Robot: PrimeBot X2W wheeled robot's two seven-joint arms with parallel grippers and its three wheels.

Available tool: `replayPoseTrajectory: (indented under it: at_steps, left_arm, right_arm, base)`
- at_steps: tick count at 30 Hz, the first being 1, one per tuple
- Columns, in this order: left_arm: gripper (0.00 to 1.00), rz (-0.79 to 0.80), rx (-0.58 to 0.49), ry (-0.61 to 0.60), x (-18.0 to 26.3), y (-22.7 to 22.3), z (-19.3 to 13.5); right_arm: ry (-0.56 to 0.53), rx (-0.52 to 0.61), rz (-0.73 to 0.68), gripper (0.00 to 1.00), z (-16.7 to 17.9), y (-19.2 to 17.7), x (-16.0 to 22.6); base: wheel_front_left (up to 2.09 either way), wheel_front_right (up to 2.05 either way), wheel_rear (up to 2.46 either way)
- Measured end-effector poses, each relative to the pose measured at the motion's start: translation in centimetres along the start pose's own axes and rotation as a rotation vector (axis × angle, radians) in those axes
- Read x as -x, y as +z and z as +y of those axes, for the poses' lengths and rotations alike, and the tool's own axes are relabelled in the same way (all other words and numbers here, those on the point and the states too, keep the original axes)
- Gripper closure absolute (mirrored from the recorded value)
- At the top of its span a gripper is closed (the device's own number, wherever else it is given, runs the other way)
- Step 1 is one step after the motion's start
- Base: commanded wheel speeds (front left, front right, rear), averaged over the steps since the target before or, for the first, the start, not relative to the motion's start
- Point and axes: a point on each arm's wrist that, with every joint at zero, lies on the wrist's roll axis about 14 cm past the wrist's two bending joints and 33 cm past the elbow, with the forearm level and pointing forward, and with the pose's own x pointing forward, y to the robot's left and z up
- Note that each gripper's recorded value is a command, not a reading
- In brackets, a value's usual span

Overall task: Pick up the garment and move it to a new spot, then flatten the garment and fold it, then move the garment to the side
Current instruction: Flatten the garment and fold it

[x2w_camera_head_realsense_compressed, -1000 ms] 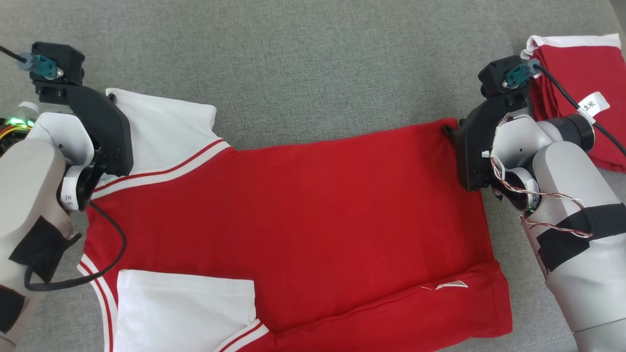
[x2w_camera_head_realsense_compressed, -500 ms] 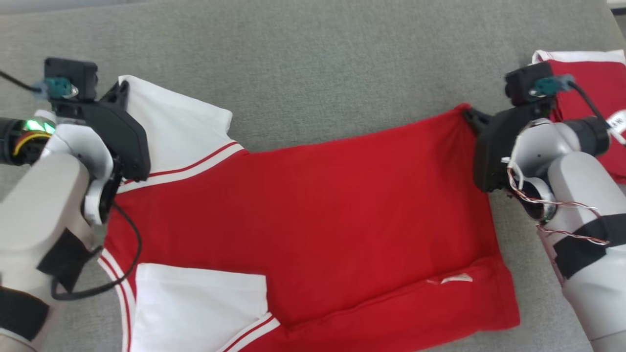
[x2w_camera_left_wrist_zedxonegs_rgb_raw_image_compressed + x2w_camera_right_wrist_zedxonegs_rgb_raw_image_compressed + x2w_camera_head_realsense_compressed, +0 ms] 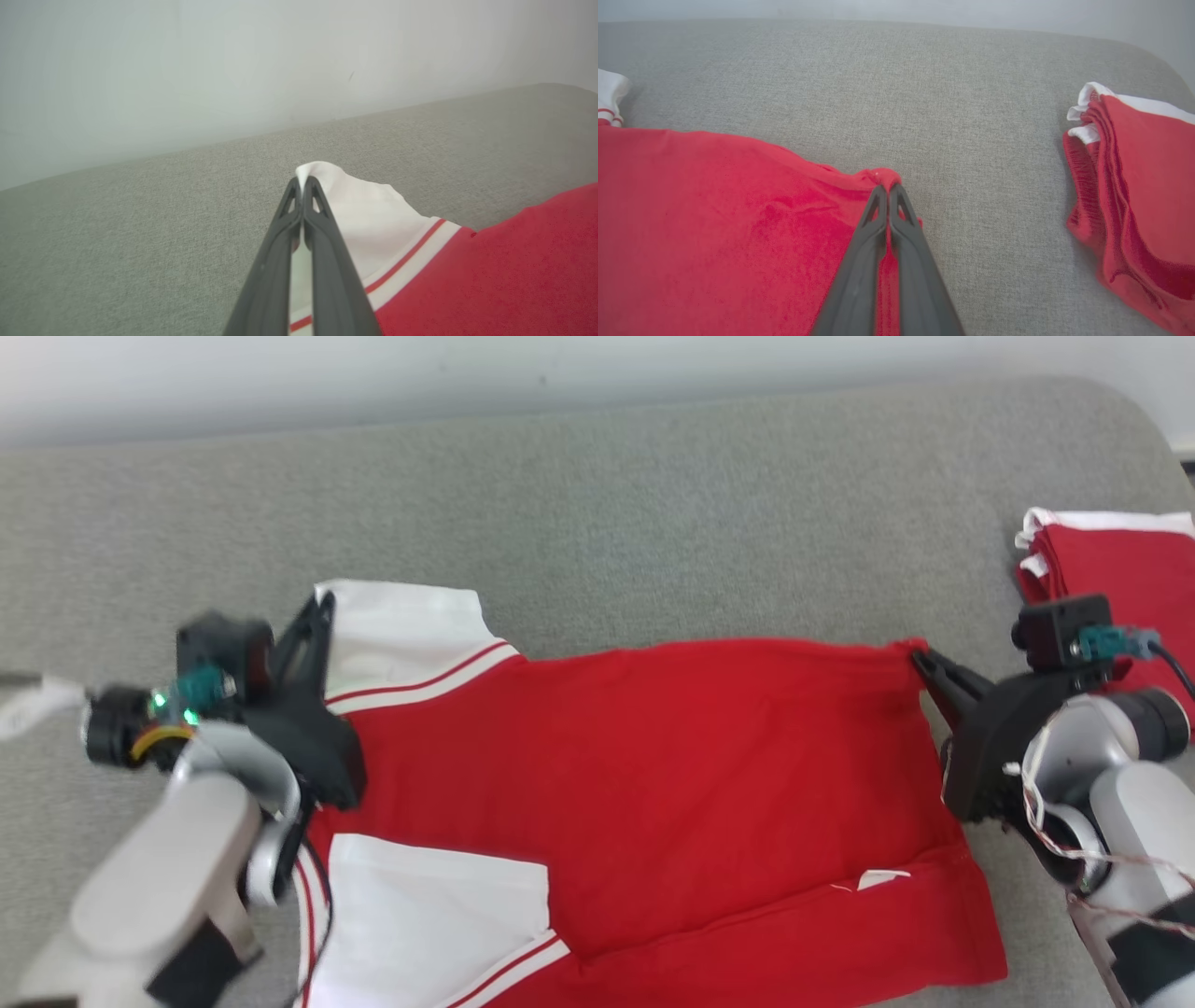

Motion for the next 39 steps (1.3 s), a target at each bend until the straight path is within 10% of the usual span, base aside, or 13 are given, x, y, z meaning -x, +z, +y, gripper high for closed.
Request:
replayPoseTrajectory:
  at_steps: [20,39]
  left_arm:
    - [1.00,-0.059,0.362,0.043,15.4,-2.6,-4.8]
    - [1.00,0.094,0.567,0.087,20.6,-8.1,-6.7]
  right_arm:
    - [0.020,0.016,0.068,1.00,1.4,-3.4,6.2]
    - [-0.022,0.169,0.213,1.00,0.4,-6.1,7.1]
  base:
    - [0.00,0.00,0.00]
    - [0.00,0.00,0.00]
